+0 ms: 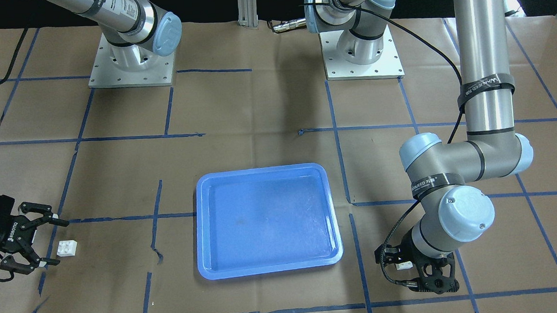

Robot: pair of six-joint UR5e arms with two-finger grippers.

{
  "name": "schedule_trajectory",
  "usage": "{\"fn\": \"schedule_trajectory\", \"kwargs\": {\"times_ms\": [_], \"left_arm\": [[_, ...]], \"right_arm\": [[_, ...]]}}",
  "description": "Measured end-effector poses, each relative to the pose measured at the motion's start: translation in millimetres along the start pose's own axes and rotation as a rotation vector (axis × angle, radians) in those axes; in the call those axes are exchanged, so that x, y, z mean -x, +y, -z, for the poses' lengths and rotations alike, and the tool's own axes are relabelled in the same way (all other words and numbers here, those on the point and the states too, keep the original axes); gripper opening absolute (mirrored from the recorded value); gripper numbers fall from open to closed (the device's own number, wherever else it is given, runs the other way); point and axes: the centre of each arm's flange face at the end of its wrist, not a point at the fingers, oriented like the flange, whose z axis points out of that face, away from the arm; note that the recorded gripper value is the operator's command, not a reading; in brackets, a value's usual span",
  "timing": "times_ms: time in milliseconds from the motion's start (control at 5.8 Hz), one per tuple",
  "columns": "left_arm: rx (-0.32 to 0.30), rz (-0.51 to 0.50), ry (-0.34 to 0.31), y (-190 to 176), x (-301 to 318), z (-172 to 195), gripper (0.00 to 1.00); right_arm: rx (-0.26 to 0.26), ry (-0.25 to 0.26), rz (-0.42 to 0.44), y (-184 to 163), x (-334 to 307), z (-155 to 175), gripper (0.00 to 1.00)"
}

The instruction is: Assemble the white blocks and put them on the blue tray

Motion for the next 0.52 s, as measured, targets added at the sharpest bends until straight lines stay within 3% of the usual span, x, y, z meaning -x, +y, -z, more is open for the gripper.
{"fn": "schedule_trajectory", "kwargs": {"times_ms": [172,345,517], "left_arm": [[0.005,-0.001,0.001,1.1,-0.2,-3.6,0.22],[0.008,-0.003,0.002,2.1,-0.4,-5.1,0.04],[0.0,-0.012,0.0,0.3,0.0,-1.0,0.02]], "right_arm": [[-0.001,-0.002,0.005,1.8,-0.1,-1.0,0.77],[0.0,-0.001,0.007,1.9,-0.5,-0.4,0.71],[0.0,-0.001,0.01,2.1,-0.4,-0.5,0.62]]}}
